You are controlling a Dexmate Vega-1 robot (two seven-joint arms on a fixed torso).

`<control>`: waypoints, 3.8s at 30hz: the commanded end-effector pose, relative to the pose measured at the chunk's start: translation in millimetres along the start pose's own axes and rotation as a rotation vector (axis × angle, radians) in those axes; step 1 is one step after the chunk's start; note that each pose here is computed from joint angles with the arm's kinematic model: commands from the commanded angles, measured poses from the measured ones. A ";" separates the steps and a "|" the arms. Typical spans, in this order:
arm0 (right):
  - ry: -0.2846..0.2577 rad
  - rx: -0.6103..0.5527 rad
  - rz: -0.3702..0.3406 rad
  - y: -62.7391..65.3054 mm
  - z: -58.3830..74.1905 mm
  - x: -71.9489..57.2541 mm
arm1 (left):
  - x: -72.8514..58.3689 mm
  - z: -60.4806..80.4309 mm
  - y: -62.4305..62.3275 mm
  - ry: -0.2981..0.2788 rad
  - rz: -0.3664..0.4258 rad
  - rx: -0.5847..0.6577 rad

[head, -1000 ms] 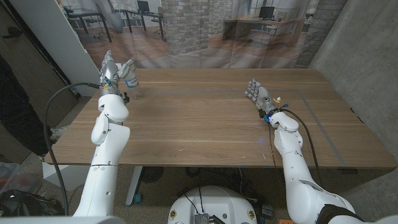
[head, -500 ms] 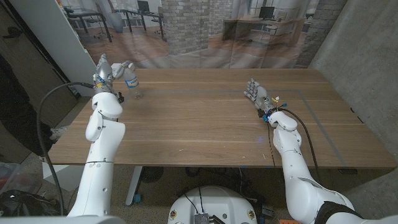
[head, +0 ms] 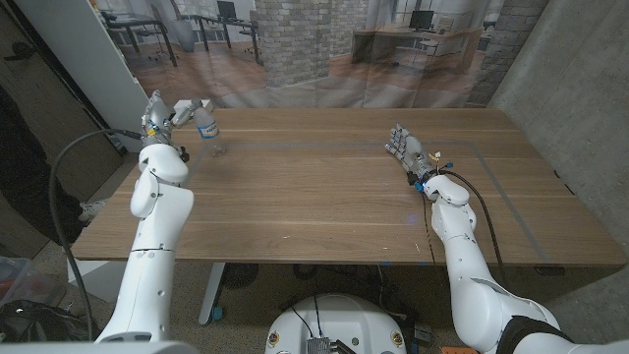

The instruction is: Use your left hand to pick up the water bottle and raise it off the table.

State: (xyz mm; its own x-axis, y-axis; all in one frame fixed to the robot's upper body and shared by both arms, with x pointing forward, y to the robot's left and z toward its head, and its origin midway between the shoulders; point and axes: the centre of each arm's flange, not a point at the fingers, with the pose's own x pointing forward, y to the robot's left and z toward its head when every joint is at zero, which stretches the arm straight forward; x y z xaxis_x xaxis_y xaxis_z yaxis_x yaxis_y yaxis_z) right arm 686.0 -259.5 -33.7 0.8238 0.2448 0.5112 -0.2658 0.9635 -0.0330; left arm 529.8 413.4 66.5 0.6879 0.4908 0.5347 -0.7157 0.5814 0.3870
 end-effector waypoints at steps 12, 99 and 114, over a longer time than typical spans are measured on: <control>0.005 -0.009 -0.005 0.3 0.1 -0.7 | 38.4 -13.5 -12.9 0.064 -0.086 0.110; 0.030 -0.009 -0.055 -8.9 -6.3 -9.2 | 93.0 -8.3 -90.5 0.078 -0.176 0.318; 0.037 -0.014 -0.070 -12.1 -6.1 -10.7 | 100.7 -14.7 -112.4 0.033 -0.142 0.288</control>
State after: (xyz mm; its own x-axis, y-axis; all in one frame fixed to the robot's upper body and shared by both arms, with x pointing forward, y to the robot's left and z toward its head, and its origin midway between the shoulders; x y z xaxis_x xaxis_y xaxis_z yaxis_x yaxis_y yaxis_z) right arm 683.9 -270.2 -44.6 0.8544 0.1909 0.4833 -0.2120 0.9772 -0.0114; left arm 667.7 410.2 72.2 0.7978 0.4512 0.3998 -0.5879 0.4357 0.6815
